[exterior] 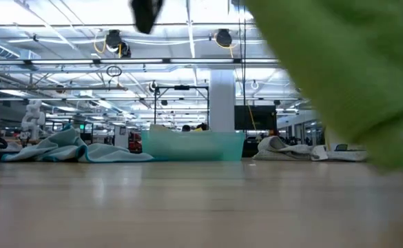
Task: Fold microfiber towels
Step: Fold the green microfiber cloth
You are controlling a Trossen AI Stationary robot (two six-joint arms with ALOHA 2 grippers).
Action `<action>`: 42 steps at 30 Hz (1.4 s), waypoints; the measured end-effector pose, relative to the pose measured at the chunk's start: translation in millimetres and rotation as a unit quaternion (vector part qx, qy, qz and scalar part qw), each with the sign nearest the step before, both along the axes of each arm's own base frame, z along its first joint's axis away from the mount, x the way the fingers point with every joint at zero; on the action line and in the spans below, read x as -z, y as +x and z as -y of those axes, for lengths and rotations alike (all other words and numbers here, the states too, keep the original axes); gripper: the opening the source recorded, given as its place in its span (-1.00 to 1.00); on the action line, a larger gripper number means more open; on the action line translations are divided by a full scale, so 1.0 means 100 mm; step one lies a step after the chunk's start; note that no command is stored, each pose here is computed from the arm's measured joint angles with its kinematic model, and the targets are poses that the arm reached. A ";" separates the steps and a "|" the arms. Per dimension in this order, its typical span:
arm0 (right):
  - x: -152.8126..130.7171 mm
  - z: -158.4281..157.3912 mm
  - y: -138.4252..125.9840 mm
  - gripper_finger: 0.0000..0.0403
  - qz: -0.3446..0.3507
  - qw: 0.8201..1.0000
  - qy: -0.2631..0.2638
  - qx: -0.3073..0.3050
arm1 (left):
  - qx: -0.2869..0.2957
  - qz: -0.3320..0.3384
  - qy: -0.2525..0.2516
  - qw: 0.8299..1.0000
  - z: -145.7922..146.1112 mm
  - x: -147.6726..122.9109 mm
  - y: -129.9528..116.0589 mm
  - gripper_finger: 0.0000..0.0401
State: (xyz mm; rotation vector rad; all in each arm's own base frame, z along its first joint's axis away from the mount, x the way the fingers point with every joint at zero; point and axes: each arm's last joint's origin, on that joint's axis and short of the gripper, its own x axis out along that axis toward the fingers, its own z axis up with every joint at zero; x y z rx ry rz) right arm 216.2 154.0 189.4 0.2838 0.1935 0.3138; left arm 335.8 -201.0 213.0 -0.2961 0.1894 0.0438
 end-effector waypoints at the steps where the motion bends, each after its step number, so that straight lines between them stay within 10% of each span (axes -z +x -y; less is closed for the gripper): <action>1: 0.02 -0.03 0.01 -0.95 -0.005 1.000 -0.001 0.006 | -0.009 -0.017 0.006 1.000 0.00 -0.01 -0.04 -0.98; 8: 0.28 0.05 0.12 -0.95 -0.043 0.992 -0.063 0.099 | -0.087 -0.063 0.036 0.994 -0.29 0.11 0.07 -0.98; 18: 0.46 0.65 0.18 -0.95 -0.125 0.936 -0.259 0.201 | -0.194 -0.107 0.070 0.973 -0.96 0.30 0.34 -0.98; 35: 0.61 1.36 -0.12 -0.95 -0.135 0.963 -0.201 0.117 | -0.140 -0.172 0.090 0.971 -1.29 0.60 0.48 -0.97; 42: 0.55 1.46 -0.19 -0.95 -0.074 0.960 -0.235 0.132 | -0.178 -0.158 0.249 0.939 -1.36 0.46 0.51 -0.97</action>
